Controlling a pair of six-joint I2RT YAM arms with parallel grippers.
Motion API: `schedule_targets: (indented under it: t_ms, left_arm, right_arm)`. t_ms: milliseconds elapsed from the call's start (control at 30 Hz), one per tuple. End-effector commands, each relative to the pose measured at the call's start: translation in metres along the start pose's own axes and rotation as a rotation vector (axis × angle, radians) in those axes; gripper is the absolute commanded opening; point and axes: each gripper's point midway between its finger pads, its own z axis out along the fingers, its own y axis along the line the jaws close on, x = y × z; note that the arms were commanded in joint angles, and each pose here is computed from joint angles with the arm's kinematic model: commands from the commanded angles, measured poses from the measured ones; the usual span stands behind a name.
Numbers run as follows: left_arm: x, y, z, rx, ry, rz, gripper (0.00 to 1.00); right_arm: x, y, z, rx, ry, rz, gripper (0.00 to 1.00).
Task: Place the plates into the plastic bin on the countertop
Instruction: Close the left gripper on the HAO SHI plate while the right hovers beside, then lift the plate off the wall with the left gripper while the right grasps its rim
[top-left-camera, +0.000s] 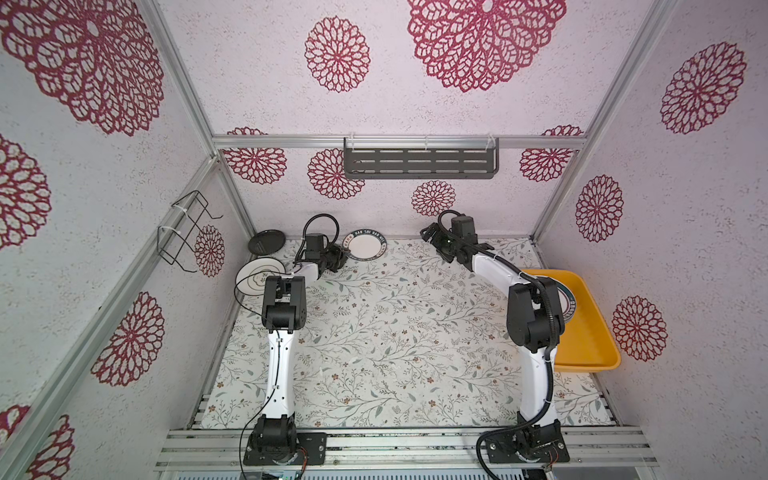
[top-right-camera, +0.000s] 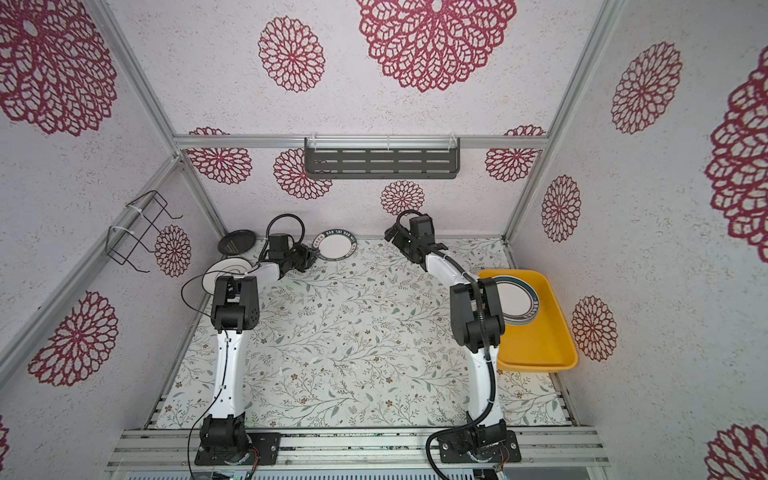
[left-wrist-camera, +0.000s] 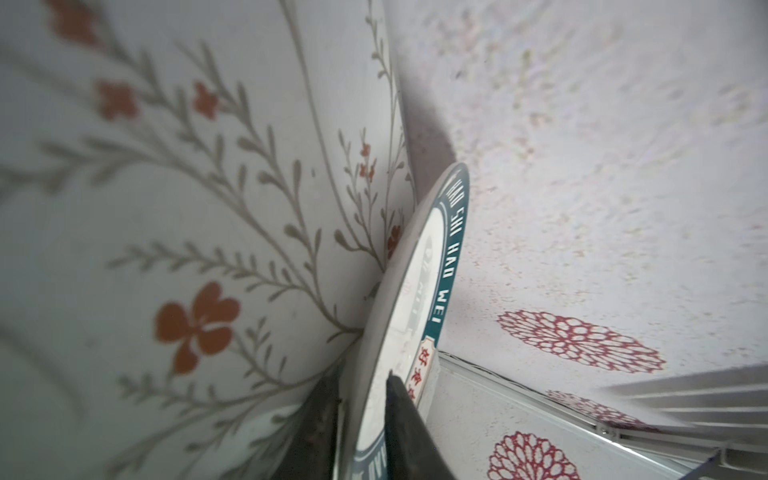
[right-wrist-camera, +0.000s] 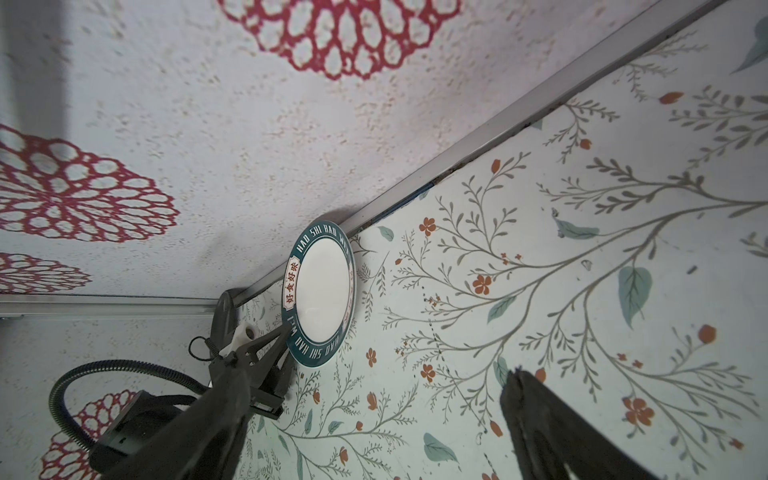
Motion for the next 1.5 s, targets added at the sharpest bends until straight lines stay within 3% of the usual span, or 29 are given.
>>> schedule_targets:
  t_ms: [0, 200, 667, 967, 1200, 1467]
  left_arm:
    - [0.003, 0.025, 0.004, -0.044, 0.0, -0.018, 0.13]
    - [0.004, 0.017, 0.0, -0.023, -0.005, -0.002, 0.02]
    - [0.018, -0.02, -0.02, 0.032, 0.027, 0.089, 0.0]
    - [0.059, -0.052, -0.031, 0.073, 0.118, 0.175, 0.0]
    - [0.101, -0.065, -0.06, 0.038, 0.179, 0.277, 0.0]
    - [0.15, -0.082, -0.1, 0.072, 0.219, 0.314, 0.0]
  right_arm:
    - [-0.024, 0.022, -0.016, -0.039, -0.058, 0.003, 0.99]
    - [-0.023, 0.02, -0.019, -0.03, -0.057, -0.001, 0.99]
    - [-0.017, 0.021, -0.032, -0.07, -0.067, 0.014, 0.99]
    - [-0.019, 0.015, -0.044, -0.075, -0.065, 0.047, 0.99]
    - [-0.01, 0.015, -0.054, -0.103, -0.053, 0.069, 0.99]
    - [0.017, 0.013, -0.081, -0.14, -0.005, 0.07, 0.99]
